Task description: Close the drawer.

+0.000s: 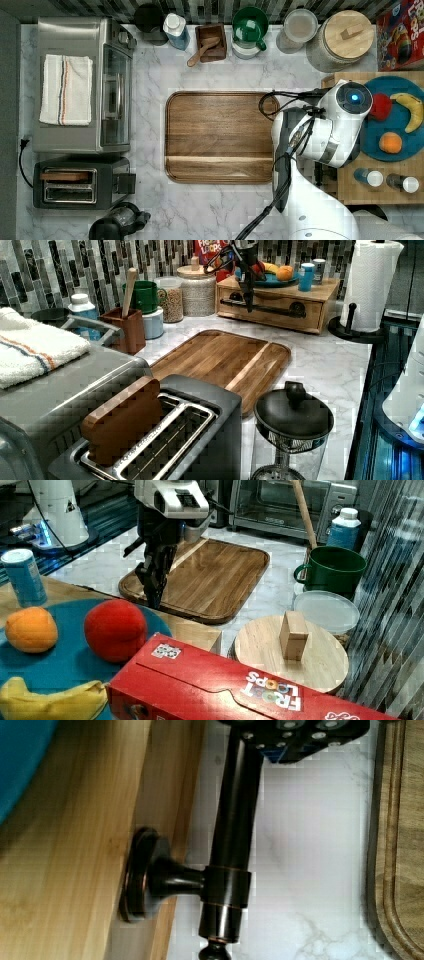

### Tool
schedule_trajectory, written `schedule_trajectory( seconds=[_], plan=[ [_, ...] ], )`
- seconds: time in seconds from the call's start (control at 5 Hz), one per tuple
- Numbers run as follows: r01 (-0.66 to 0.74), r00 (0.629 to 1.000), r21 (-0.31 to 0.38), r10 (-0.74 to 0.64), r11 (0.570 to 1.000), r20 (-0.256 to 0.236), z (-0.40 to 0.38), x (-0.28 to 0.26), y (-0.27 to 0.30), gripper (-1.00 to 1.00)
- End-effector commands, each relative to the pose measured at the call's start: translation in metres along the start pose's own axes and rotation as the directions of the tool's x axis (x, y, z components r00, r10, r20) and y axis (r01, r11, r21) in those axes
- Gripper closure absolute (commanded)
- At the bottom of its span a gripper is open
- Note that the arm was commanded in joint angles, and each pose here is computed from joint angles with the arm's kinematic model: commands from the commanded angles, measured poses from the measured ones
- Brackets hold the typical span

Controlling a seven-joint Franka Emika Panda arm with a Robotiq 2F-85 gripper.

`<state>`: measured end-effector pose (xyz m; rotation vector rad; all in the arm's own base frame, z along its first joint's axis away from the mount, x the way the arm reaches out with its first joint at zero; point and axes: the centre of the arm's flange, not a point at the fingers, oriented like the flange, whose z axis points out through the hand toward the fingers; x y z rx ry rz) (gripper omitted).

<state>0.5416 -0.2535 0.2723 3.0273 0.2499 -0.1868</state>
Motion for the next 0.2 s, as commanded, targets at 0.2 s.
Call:
schedule_trajectory(
  seconds=[0.2],
  plan=[
    [-0.146,0.986,-0.13,0.132,0.981,-0.105,-0.06,-0.045,0.1156,1.0]
  ],
)
